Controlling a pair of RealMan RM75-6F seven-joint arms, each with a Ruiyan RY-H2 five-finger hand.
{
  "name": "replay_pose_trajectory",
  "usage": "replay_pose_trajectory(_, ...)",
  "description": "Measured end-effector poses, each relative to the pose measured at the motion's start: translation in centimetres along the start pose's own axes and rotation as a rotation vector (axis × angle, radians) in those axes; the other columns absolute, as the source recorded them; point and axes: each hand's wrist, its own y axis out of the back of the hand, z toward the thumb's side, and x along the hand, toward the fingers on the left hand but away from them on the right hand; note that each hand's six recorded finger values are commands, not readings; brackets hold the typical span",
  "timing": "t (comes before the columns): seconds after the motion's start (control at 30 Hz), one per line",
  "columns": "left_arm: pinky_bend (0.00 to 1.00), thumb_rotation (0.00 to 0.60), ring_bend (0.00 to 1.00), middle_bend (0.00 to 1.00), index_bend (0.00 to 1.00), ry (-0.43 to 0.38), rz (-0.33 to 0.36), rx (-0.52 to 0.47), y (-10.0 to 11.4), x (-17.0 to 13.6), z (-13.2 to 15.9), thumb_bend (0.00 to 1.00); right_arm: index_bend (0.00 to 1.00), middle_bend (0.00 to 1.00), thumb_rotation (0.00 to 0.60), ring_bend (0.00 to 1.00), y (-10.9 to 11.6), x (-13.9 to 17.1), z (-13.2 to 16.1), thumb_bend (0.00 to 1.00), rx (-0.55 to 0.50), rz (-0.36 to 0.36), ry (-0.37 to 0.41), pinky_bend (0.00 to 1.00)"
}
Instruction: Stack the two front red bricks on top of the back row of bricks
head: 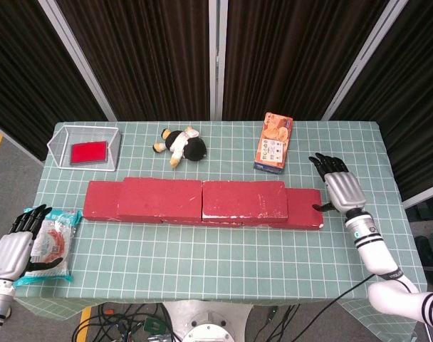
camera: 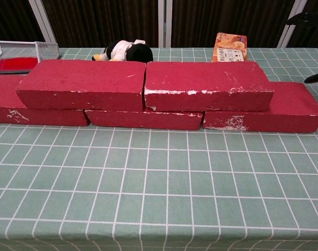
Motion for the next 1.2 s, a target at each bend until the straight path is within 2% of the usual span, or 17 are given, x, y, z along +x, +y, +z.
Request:
replay_pose_trajectory(0.27,0.0,0.6,0.0,0.0,0.02,0.002,-0.004,0.0,0.0,0.3,-0.3,0.0,0.0,0.0,0.6,0.0,-0.9,-1.7,1.9,0.0,-0.027,0.007,0.03,0.0)
replay_pose_trajectory(1.2,0.0,0.6,0.0,0.0,0.02,0.001,-0.006,-0.005,0.1,0.4,-0.3,0.0,0.0,0.0,0.6,0.0,-2.3,-1.8,4.4,0.0,-0.061,0.052,0.093,0.0)
